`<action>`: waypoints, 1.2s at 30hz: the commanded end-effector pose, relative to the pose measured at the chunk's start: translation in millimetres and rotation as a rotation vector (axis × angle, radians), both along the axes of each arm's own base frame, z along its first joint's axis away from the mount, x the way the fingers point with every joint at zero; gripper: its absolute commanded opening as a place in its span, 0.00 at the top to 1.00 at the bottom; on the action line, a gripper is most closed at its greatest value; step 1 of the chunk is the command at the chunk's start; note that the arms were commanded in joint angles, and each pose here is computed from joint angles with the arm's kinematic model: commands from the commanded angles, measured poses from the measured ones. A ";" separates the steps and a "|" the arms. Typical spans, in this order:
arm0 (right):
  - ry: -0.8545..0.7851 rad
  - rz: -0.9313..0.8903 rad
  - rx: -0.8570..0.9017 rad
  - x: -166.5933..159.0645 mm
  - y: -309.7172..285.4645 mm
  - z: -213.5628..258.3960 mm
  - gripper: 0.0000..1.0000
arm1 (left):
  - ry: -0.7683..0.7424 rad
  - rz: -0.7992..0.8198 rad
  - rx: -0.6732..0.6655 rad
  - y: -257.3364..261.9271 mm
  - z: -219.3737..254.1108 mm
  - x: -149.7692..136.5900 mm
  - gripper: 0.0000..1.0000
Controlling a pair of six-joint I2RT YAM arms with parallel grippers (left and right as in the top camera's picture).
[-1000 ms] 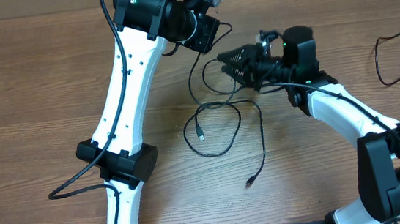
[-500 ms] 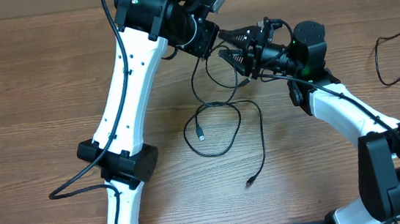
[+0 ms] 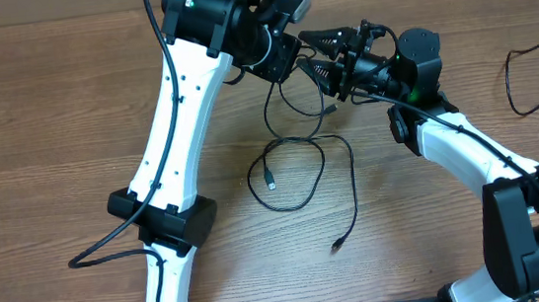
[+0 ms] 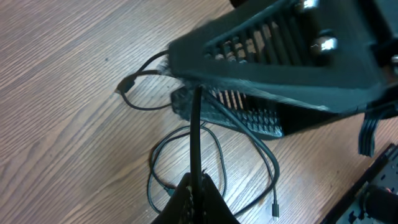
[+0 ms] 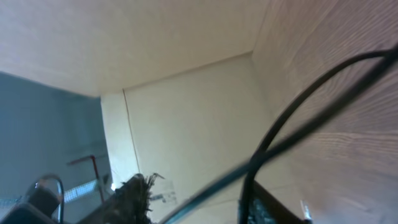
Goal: Untangle cables
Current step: 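Pull the right gripper back-right, drawing the cable away from the pile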
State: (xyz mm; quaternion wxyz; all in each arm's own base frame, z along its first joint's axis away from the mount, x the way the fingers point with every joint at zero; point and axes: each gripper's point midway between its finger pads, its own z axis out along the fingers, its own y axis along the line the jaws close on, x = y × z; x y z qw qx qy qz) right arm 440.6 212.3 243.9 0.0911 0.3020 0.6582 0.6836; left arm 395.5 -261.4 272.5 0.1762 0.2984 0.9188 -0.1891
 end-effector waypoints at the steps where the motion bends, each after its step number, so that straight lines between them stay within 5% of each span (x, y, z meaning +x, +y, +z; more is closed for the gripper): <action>1: -0.024 -0.034 -0.004 6.0 -3.9 4.5 0.66 | -0.003 -0.104 -0.029 -15.7 -0.1 -10.0 0.96; 4: -0.141 -0.070 -0.087 11.9 -8.1 4.4 0.94 | -0.011 -0.114 -0.023 -17.9 -0.3 -11.0 0.96; 7: -0.381 -0.116 -0.306 21.1 -16.1 -2.8 0.96 | -0.023 -0.102 0.001 -14.1 -1.8 -7.9 0.96; 10: -0.449 -0.170 -0.529 32.1 -32.8 -29.5 0.96 | -0.047 -0.080 0.043 -7.3 -4.0 -2.1 0.93; 15: -0.534 -0.221 -0.664 45.6 -68.4 -24.2 0.96 | -0.055 -0.079 0.041 -7.9 -3.3 -0.4 0.38; 16: -0.548 -0.242 -0.681 48.5 -81.0 -16.6 0.96 | -0.055 -0.080 0.041 -7.9 -3.3 -0.4 0.13; 17: -0.546 -0.263 -0.695 50.4 -92.8 -11.3 0.96 | -0.055 -0.079 0.041 -8.0 -3.2 -0.3 0.01; 28: -0.353 -0.465 -0.915 20.6 -253.7 4.6 0.96 | -0.049 -0.077 0.046 -6.2 -4.0 -1.1 0.00; 36: -0.429 -0.477 -1.087 25.4 -281.8 -1.9 0.96 | -0.059 -0.078 0.040 -7.6 -2.9 0.8 0.00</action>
